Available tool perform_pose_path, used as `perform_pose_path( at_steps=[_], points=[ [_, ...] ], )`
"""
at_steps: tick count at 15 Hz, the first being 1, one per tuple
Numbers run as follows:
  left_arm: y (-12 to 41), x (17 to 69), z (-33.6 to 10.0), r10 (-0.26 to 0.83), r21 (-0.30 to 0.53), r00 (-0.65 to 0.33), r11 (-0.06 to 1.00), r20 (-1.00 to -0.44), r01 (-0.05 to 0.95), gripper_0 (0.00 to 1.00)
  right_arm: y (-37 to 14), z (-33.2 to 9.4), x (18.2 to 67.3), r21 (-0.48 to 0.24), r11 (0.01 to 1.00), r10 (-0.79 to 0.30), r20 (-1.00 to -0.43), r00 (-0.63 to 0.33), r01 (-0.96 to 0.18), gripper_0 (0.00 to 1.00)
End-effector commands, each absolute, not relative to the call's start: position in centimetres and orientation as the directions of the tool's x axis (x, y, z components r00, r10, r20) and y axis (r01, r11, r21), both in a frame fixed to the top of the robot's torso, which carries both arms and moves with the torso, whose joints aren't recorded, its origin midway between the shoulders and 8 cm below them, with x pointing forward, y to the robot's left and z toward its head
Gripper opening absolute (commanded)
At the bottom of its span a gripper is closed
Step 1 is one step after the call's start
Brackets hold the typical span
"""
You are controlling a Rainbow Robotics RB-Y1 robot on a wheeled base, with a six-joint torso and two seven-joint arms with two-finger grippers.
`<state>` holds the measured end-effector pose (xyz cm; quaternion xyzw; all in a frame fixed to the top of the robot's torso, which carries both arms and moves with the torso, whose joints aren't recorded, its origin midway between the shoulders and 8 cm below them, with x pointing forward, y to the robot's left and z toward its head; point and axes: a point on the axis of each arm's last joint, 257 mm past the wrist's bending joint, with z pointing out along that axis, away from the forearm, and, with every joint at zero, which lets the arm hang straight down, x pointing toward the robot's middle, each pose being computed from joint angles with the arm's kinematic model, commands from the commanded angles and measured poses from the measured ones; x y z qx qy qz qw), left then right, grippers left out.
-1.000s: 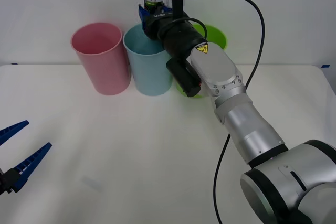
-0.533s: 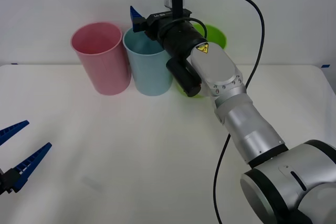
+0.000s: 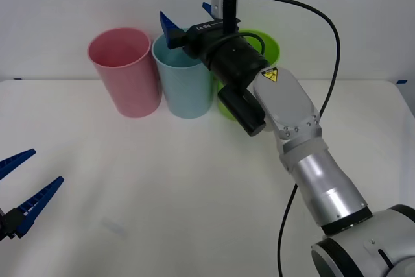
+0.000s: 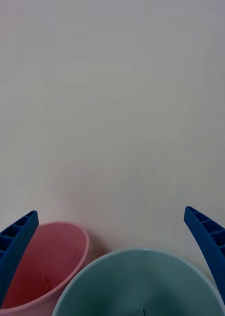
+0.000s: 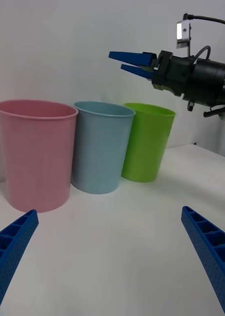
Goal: Grasp the object on the table and drop it into the matching bin: aluminum can to the light blue bin, PET bottle to the pink bin.
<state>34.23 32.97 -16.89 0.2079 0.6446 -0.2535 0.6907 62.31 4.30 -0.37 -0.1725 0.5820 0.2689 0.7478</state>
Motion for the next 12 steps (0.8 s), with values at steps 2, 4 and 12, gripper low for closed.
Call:
perform_pose_path(
  at_steps=[2, 4, 12],
  points=[
    [33.0, 34.2, -16.9, -0.082, -0.039, 0.041, 0.785, -0.996, 0.618, 1.00, 1.1, -1.9, 58.6, 0.015, 0.773, 0.180, -0.964, 0.196, -0.634, 1.00],
    [33.0, 34.2, -16.9, -0.082, -0.039, 0.041, 0.785, -0.996, 0.618, 1.00, -0.3, -2.8, 56.4, 0.006, 0.758, 0.174, -0.966, 0.193, -0.652, 1.00],
    [33.0, 34.2, -16.9, -0.082, -0.039, 0.041, 0.785, -0.996, 0.618, 1.00, -7.5, -9.7, 48.1, -0.040, 0.709, 0.058, -0.992, 0.115, -0.704, 1.00]
  ],
)
